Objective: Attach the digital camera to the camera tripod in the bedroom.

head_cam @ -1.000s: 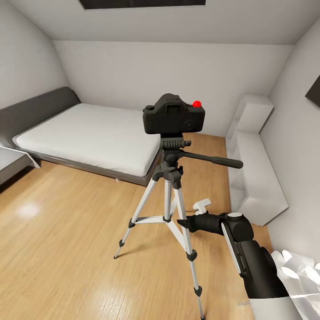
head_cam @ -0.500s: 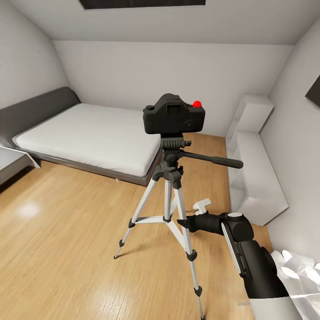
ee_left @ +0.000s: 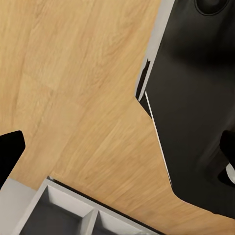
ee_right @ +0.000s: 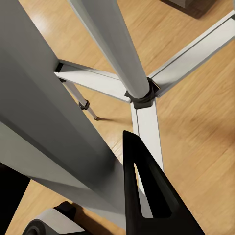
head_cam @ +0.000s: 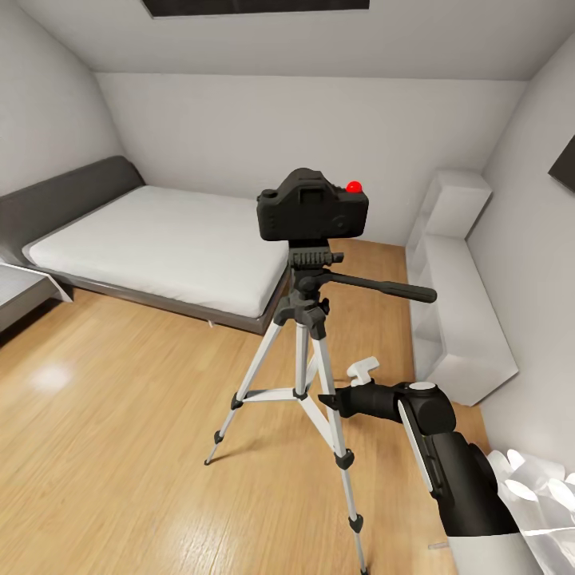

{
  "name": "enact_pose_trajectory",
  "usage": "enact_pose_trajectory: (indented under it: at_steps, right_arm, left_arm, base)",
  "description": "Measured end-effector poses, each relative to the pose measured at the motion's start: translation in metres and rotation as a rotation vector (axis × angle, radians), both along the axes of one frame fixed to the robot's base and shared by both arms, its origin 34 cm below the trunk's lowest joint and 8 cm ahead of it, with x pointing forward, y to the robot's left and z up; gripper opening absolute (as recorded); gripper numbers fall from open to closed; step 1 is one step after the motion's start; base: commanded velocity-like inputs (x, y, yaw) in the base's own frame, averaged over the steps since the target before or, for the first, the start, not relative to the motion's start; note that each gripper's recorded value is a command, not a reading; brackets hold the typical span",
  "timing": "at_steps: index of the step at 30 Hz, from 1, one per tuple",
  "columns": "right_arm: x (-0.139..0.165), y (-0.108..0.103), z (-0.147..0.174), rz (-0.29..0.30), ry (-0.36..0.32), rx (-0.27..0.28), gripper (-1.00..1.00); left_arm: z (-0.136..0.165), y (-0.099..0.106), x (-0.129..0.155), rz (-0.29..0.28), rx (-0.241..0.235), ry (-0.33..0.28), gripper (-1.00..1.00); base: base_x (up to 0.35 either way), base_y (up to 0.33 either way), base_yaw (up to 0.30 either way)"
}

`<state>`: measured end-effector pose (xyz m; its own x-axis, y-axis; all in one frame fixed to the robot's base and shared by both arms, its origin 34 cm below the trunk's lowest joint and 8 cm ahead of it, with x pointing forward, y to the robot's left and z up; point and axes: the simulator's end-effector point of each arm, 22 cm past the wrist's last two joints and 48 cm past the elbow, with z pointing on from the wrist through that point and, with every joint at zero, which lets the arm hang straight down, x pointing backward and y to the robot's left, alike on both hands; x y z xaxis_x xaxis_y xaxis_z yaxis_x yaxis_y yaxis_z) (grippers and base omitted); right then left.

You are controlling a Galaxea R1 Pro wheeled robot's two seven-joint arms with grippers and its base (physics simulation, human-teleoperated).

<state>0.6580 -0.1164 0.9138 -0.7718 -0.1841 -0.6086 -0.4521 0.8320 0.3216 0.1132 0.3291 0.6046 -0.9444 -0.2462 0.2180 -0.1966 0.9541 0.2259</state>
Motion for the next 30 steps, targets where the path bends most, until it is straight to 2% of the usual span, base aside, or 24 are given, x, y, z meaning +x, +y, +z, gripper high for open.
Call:
enact_pose_trajectory:
  at_steps: [1, 2, 3, 30]
  right_arm:
    - [0.000, 0.000, 0.000, 0.000, 0.000, 0.000, -1.00]
    - [0.000, 0.000, 0.000, 0.000, 0.000, 0.000, 1.00]
    - [-0.002, -0.011, -0.015, -0.001, 0.012, -0.064, 1.00]
    - [-0.003, -0.008, -0.014, 0.007, 0.014, -0.062, 1.00]
  left_arm:
    - [0.000, 0.000, 0.000, 0.000, 0.000, 0.000, 1.00]
    - [0.000, 0.000, 0.000, 0.000, 0.000, 0.000, 1.00]
    - [0.000, 0.000, 0.000, 0.000, 0.000, 0.001, 1.00]
    - [0.000, 0.000, 0.000, 0.000, 0.000, 0.000, 1.00]
  base:
    - [0.000, 0.000, 0.000]
    - [0.000, 0.000, 0.000]
    - [0.000, 0.000, 0.000]
    - [0.000, 0.000, 0.000]
